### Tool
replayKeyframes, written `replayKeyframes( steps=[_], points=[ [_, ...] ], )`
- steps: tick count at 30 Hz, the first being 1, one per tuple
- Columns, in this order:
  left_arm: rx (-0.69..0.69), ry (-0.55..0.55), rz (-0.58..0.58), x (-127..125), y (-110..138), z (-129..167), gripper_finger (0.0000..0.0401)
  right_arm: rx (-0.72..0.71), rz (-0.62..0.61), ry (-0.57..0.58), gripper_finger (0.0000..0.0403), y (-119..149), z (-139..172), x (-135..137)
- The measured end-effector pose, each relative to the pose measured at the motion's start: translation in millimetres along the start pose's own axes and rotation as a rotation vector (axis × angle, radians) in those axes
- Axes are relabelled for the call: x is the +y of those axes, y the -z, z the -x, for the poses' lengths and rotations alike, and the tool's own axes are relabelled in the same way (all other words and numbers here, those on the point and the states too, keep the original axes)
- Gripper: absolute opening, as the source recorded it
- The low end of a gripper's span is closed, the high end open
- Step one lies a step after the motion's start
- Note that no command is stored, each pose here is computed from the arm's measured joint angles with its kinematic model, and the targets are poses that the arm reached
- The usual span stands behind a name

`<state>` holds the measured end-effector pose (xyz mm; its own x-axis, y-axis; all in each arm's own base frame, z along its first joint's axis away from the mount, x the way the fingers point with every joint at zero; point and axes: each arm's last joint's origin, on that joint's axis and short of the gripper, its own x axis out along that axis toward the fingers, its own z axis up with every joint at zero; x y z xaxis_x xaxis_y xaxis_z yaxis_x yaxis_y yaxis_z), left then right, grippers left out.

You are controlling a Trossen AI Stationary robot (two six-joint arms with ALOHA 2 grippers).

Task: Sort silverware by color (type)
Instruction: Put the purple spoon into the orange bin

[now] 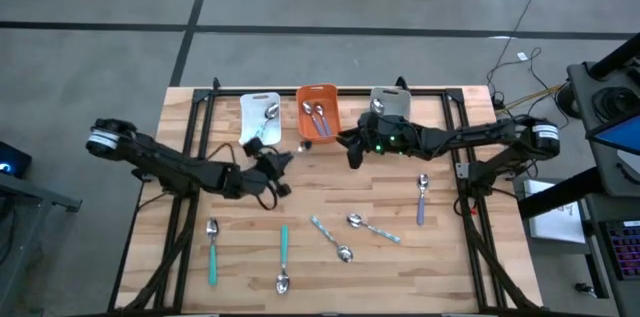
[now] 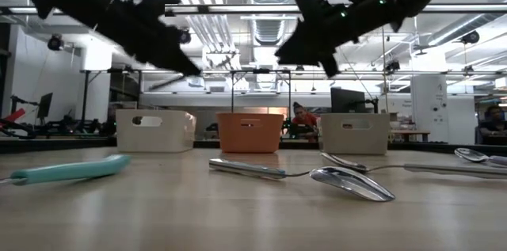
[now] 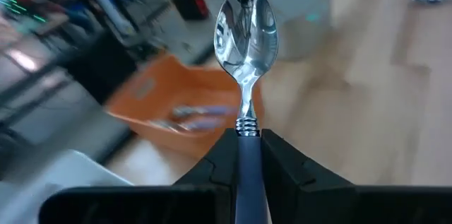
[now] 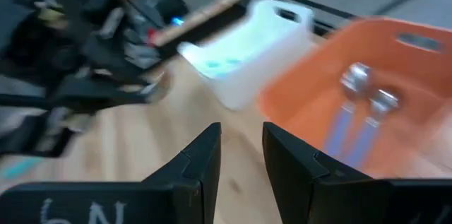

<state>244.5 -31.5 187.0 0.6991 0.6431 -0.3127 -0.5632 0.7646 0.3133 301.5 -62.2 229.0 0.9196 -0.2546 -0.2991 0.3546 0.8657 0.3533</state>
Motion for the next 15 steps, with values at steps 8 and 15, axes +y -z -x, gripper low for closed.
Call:
replayKeyframes(
  steps=[8, 15],
  points=[
    [-0.064, -0.047, 0.032, 14.3, -15.6, 11.4, 0.0024, -0.080, -0.058, -0.058, 0.0129, -18.7, -34.2, 11.1],
    [-0.052, -0.093, 0.034, 12.8, -12.4, 8.8, 0.0024, -0.061, -0.051, -0.080, 0.0153, -24.8, -76.3, 21.0]
  ],
)
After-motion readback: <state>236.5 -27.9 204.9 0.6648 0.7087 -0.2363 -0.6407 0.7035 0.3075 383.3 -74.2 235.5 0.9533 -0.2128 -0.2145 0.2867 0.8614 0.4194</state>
